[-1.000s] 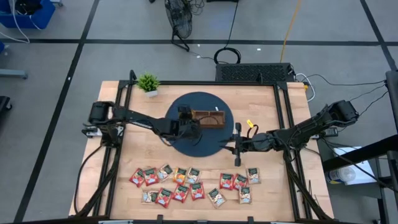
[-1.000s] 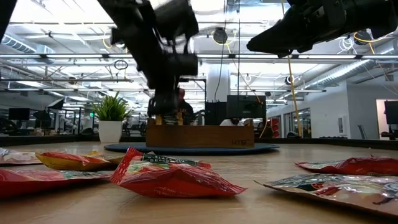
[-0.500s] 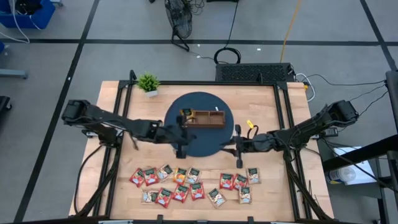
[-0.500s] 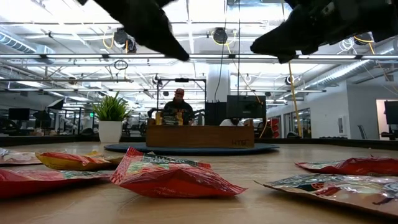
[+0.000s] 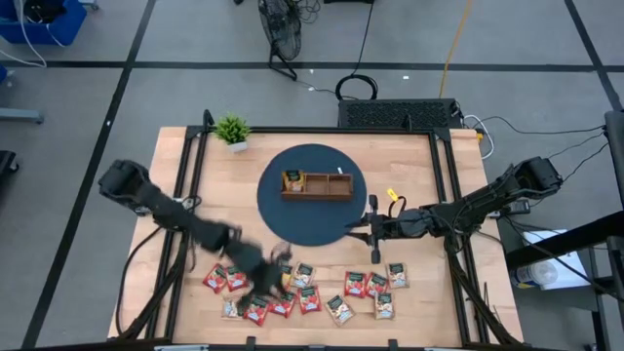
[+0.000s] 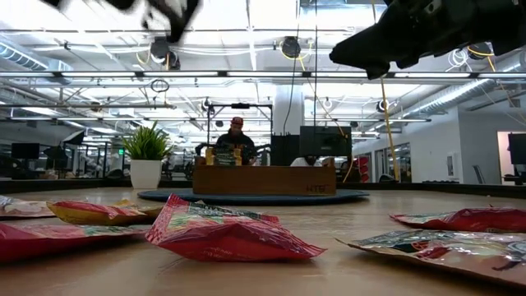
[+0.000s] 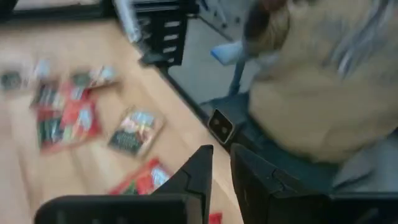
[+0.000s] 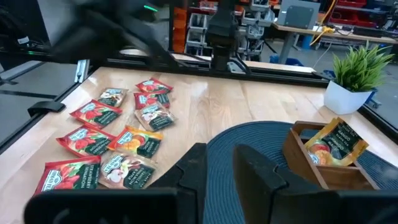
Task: Pick & Place Tea
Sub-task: Put the yellow tea bag into the left section of the wooden organizer
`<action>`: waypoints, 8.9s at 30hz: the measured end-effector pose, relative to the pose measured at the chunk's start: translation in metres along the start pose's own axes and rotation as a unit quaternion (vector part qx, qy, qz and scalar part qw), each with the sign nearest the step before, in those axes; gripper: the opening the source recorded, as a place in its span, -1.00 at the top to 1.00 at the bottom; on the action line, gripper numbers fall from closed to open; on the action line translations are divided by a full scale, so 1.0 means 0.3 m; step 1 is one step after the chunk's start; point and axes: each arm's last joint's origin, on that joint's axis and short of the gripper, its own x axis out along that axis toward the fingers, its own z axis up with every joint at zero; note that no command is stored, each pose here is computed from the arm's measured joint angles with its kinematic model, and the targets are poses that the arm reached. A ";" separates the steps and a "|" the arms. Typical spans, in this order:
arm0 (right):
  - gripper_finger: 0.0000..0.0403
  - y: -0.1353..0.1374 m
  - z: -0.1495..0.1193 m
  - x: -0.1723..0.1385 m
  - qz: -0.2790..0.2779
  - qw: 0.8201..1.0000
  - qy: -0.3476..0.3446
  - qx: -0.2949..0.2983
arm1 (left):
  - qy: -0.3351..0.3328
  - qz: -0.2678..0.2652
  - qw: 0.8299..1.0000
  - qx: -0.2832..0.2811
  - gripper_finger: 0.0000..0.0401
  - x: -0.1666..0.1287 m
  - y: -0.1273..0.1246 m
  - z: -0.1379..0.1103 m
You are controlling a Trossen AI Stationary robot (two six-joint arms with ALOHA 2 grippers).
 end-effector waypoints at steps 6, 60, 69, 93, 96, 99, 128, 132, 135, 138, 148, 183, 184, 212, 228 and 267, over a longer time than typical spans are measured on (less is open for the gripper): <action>0.69 0.004 0.007 -0.001 0.002 1.000 -0.010 0.007 | 0.217 0.221 0.950 0.046 0.78 0.103 -0.133 0.082; 0.68 0.082 0.012 -0.028 0.051 0.998 -0.019 0.002 | 0.456 0.264 0.846 -0.084 0.14 0.304 -0.006 -0.183; 0.68 0.082 0.012 -0.028 0.051 0.998 -0.019 0.006 | 0.453 0.286 0.840 -0.084 0.76 0.300 0.029 -0.186; 0.68 -0.002 -0.077 0.074 -0.040 0.997 -0.055 0.042 | 0.461 0.469 0.713 0.243 0.95 0.259 0.006 -0.039; 0.68 -0.039 -0.108 0.115 -0.065 0.993 -0.077 0.060 | 0.483 0.457 0.698 0.264 0.95 0.254 0.052 -0.033; 0.68 -0.083 -0.157 0.148 -0.090 0.989 -0.069 0.091 | 0.506 0.447 0.679 0.288 0.95 0.247 0.090 -0.029; 0.22 -0.141 -0.212 0.248 0.146 0.965 -0.107 0.188 | 0.506 0.476 0.649 0.309 0.95 0.238 0.156 -0.005; 0.00 -0.139 -0.211 0.248 0.143 0.966 -0.109 0.183 | 0.501 0.481 0.652 0.304 0.95 0.238 0.156 -0.005; -0.06 -0.145 -0.212 0.249 0.116 0.969 -0.113 0.189 | 0.500 0.481 0.653 0.304 0.94 0.239 0.156 -0.004; -0.06 -0.152 -0.212 0.250 0.092 0.969 -0.116 0.199 | 0.500 0.481 0.653 0.303 0.95 0.239 0.155 -0.004; 0.18 -0.182 -0.197 0.311 0.115 0.958 -0.066 0.253 | 0.499 0.477 0.660 0.297 0.95 0.240 0.165 -0.003; 1.00 -0.184 -0.146 0.193 0.019 0.992 -0.083 0.094 | 0.271 0.442 0.855 0.030 0.65 0.227 0.158 -0.102; 1.00 -0.186 -0.141 0.181 0.008 0.993 -0.081 0.089 | 0.249 0.444 0.860 0.027 0.66 0.203 0.159 -0.113; 1.00 -0.132 -0.103 0.127 0.012 0.995 -0.082 0.055 | -0.230 0.339 0.911 -0.046 0.18 -0.080 0.352 -0.078; 1.00 -0.087 -0.085 0.118 0.036 0.993 -0.106 0.047 | -0.198 0.373 0.905 -0.043 0.09 -0.109 0.413 -0.102; 1.00 -0.086 -0.084 0.119 0.030 0.992 -0.107 0.056 | -0.107 0.377 0.920 0.023 0.98 -0.128 0.446 -0.036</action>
